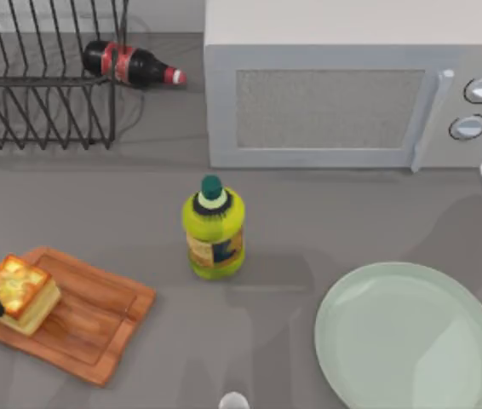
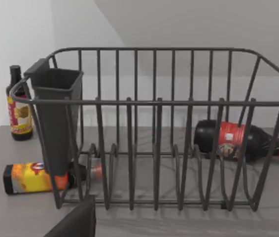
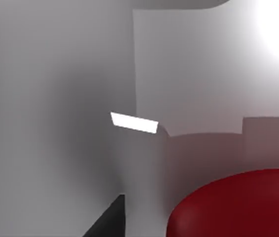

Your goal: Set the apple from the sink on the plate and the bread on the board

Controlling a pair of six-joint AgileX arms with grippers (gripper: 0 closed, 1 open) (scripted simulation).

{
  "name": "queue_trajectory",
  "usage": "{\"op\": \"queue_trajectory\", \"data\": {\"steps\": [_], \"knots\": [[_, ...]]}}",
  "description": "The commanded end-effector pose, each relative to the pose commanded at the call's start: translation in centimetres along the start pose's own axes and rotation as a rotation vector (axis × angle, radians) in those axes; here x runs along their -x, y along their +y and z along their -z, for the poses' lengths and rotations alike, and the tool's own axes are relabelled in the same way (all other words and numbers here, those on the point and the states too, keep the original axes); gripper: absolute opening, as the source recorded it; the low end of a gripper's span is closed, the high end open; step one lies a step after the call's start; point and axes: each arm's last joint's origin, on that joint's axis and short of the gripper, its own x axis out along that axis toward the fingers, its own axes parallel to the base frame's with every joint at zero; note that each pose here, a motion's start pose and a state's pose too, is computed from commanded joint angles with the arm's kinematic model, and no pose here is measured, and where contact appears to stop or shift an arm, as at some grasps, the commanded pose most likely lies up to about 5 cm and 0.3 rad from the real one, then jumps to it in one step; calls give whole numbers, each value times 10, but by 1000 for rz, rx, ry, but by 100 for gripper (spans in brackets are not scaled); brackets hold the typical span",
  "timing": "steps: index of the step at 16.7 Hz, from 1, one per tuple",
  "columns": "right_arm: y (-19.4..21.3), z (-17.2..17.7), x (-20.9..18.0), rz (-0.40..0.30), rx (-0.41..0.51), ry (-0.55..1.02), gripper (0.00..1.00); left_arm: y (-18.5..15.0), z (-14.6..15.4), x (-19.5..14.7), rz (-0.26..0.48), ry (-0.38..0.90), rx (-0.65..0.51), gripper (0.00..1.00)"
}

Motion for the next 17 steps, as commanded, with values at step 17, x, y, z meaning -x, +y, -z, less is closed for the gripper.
{"op": "queue_trajectory", "data": {"steps": [17], "knots": [[-1, -10, 65, 0, -4, -53, 0, 0, 0, 0, 0, 0, 0, 100]]}}
